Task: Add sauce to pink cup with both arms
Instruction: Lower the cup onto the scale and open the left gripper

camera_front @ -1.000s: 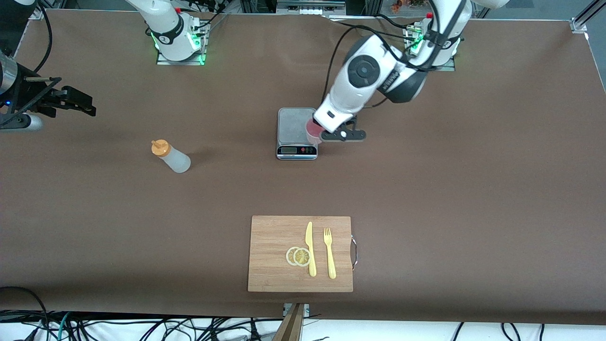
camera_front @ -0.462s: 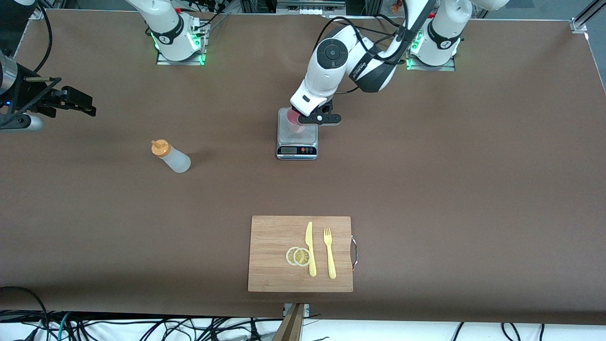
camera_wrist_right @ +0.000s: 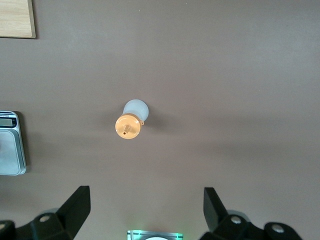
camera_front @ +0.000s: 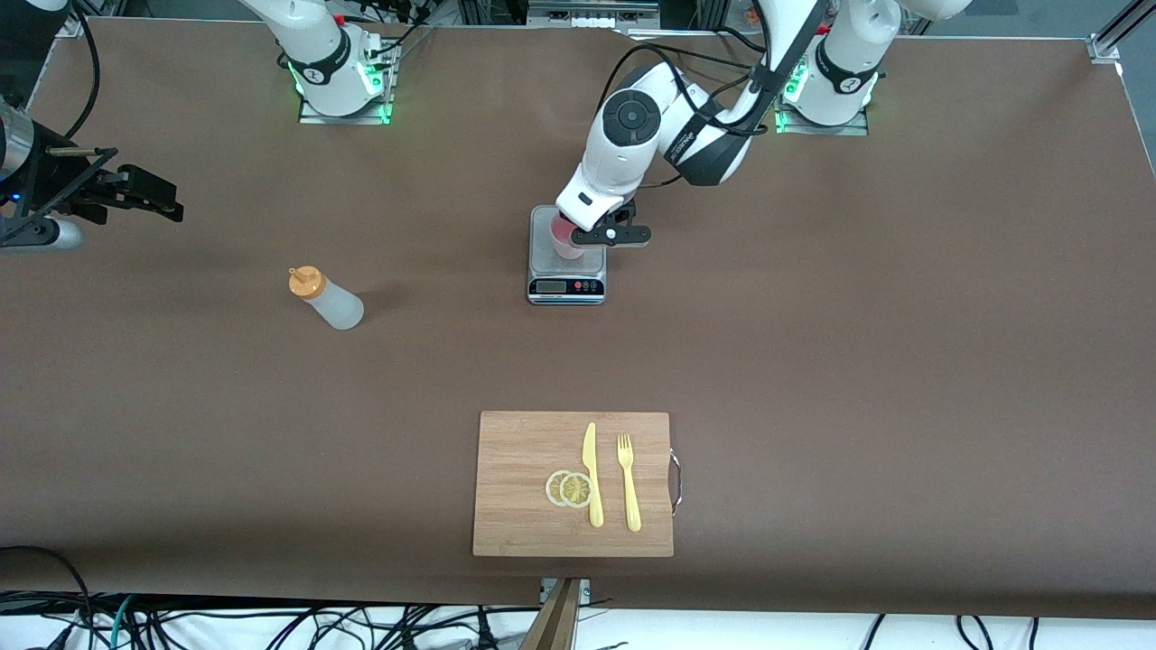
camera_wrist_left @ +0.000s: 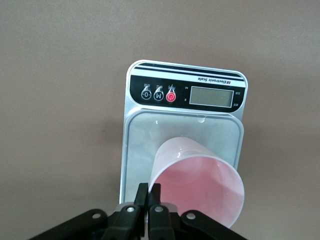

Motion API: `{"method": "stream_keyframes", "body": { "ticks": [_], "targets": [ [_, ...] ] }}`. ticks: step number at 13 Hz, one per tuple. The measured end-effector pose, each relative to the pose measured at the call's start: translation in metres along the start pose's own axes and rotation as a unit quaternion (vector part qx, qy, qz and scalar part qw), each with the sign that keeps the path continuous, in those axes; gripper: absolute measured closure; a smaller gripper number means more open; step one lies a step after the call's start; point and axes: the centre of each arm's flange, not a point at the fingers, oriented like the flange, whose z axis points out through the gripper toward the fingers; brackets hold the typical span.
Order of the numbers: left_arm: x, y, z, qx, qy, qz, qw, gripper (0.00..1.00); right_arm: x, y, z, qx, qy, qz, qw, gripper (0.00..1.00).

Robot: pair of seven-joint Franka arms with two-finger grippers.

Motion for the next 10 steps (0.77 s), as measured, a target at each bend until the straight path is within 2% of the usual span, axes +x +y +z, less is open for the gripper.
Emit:
{"method": "stream_keyframes", "body": {
  "ticks": [1,3,7,10],
  "targets": [
    [0.0,0.0,0.0,-0.001,0.0,0.0,1.0,0.94,0.001,0.0,0.001,0.0,-0.001,0.0,1.0,0.0],
    [0.001,0.0,0.0,-0.001,0.001,-0.001,1.0,0.77,0.002,0.0,0.003,0.0,-0.003,0.0,1.0,0.0],
    [0.005,0.005,-0.015,-0.013,0.011,-0.001,1.0,0.36,0.002,-0.001,0.006,0.0,-0.01,-0.002,1.0,0.0],
    [0.02,0.0,-0.06,-0.016,0.01,-0.013,1.0,0.04,0.009,-0.001,0.028,0.002,-0.047,-0.04,0.998,0.0]
  ]
}}
